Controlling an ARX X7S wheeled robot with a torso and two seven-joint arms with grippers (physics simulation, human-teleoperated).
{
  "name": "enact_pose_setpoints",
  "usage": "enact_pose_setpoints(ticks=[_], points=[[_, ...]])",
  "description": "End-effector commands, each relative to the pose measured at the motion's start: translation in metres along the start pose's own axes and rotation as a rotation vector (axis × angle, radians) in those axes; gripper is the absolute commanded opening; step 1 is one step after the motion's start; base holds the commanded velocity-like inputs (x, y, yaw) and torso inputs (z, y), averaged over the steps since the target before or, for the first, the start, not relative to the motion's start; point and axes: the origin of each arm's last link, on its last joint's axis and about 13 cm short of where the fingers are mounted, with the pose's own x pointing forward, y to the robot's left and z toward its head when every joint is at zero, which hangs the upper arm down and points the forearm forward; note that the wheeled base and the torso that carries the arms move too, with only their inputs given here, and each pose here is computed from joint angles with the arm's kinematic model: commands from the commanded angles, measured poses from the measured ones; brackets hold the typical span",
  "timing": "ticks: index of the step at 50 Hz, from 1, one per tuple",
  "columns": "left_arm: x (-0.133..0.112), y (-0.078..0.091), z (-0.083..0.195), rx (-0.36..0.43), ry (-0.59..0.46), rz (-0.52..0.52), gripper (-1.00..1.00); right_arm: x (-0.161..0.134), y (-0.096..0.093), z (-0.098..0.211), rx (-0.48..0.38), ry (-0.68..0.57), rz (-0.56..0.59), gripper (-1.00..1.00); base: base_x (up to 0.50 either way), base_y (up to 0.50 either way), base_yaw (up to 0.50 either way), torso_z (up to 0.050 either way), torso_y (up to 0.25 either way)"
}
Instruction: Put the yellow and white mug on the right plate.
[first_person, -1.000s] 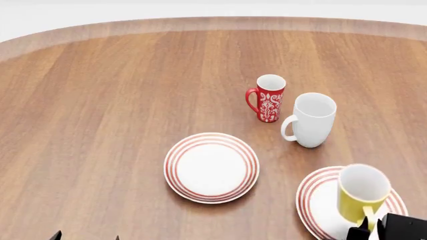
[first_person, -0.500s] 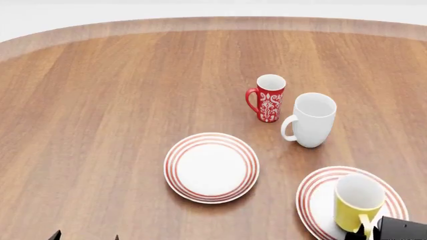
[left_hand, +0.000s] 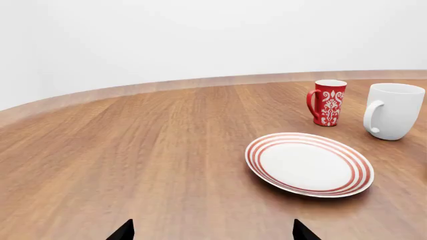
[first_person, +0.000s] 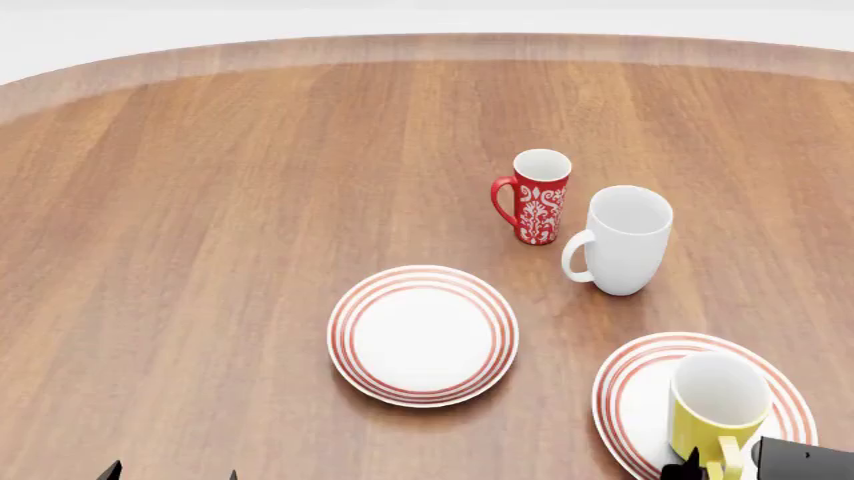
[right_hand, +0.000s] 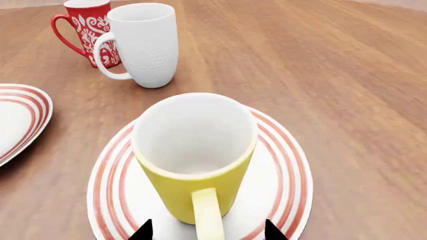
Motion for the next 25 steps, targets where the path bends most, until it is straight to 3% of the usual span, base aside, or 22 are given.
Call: enact_pose_setpoints(ticks=[1, 16, 25], points=[[0.000, 0.000, 0.000, 0.000, 0.000, -0.001, 1.00, -0.001, 0.000, -0.002, -0.007, 0.007, 0.014, 1.00, 0.00, 0.00, 0.00, 0.000, 0.000], [0.000, 0.000, 0.000, 0.000, 0.000, 0.001, 1.00, -0.001, -0.001, -0.002, 0.000, 0.004, 0.017, 1.00, 0.00, 0.00, 0.00, 0.000, 0.000], [0.000, 0.000, 0.000, 0.001, 0.001, 0.001, 1.00, -0.015, -0.005, 0.008, 0.011, -0.044, 0.012, 1.00, 0.00, 0.00, 0.00, 0.000, 0.000]])
